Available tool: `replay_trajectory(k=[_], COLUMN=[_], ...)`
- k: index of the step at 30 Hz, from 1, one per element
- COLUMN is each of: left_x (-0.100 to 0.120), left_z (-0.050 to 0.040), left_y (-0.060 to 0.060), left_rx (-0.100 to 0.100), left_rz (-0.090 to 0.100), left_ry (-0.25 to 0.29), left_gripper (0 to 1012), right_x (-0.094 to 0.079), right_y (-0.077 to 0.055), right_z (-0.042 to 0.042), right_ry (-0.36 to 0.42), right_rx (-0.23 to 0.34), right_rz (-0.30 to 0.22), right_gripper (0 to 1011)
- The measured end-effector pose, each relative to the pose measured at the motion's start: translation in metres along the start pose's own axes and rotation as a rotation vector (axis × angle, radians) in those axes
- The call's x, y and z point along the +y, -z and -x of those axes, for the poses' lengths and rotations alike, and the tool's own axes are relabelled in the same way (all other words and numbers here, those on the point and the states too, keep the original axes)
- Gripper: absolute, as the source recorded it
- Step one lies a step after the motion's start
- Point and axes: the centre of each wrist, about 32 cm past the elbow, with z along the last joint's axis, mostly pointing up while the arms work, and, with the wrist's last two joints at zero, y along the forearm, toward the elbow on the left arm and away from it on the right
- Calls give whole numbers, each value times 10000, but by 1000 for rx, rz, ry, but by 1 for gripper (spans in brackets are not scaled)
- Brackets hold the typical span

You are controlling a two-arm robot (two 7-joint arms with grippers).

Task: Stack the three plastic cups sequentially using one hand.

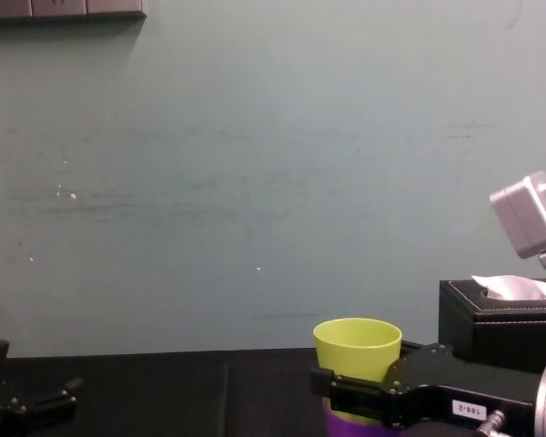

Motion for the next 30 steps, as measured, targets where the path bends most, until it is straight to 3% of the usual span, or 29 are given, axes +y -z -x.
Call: replay_trajectory(k=[19, 30], left_x=[0, 0], left_z=[0, 0], left_y=[0, 0], left_rx=[0, 0], left_rz=[0, 0], left_ry=[0, 0], left_gripper=[1011, 1011], right_x=[13, 10], right_y=[20, 19], right_z=[14, 12], right_ry=[1, 2], right_rx=[0, 1], right_rz=[2, 1], right_gripper=[738, 991])
